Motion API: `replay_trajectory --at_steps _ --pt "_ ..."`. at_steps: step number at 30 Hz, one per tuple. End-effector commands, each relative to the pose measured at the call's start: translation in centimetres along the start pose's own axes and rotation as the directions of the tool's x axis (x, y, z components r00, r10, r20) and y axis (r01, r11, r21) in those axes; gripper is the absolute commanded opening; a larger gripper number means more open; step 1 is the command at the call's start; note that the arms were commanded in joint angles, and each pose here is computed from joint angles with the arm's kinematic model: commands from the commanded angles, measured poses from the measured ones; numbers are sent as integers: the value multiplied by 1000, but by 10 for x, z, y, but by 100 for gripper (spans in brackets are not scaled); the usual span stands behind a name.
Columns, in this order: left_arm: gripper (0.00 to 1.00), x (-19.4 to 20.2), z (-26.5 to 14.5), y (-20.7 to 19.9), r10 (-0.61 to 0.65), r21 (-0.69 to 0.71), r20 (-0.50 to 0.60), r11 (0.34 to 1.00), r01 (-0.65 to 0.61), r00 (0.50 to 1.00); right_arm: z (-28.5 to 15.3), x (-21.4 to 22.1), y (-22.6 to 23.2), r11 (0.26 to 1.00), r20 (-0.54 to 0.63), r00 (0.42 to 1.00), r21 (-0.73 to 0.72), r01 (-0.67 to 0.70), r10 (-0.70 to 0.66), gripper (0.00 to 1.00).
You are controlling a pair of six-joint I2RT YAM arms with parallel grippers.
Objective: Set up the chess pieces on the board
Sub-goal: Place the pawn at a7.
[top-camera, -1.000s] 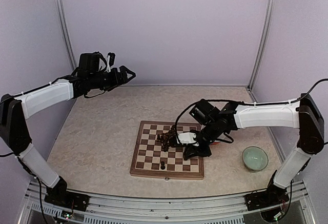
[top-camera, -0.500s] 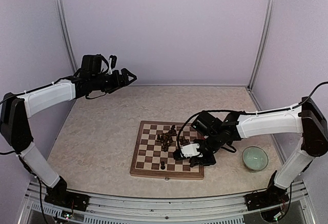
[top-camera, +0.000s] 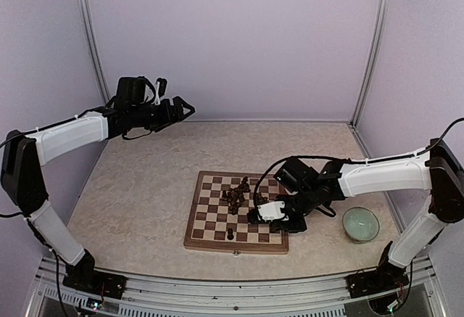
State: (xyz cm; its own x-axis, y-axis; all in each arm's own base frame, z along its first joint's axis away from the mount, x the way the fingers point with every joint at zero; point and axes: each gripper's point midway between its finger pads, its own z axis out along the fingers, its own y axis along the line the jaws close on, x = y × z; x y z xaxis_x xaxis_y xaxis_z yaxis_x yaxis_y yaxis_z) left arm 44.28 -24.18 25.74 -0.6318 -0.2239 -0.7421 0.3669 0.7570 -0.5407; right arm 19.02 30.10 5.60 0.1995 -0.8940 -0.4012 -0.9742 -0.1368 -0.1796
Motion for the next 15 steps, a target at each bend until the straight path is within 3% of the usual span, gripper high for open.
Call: replay_trajectory --at_steps 1,10,15 --pt "94 -4 2 -8 25 15 1 1000 -25 1000 -5 10 -1 1000 -14 1000 12 -27 27 10" --pt "94 -2 4 -10 31 15 -6 999 -31 1000 -4 14 3 999 -18 999 -4 -35 35 18" --pt "95 -1 5 -11 37 12 -12 999 -37 999 -8 6 -3 999 2 999 9 -45 45 46"
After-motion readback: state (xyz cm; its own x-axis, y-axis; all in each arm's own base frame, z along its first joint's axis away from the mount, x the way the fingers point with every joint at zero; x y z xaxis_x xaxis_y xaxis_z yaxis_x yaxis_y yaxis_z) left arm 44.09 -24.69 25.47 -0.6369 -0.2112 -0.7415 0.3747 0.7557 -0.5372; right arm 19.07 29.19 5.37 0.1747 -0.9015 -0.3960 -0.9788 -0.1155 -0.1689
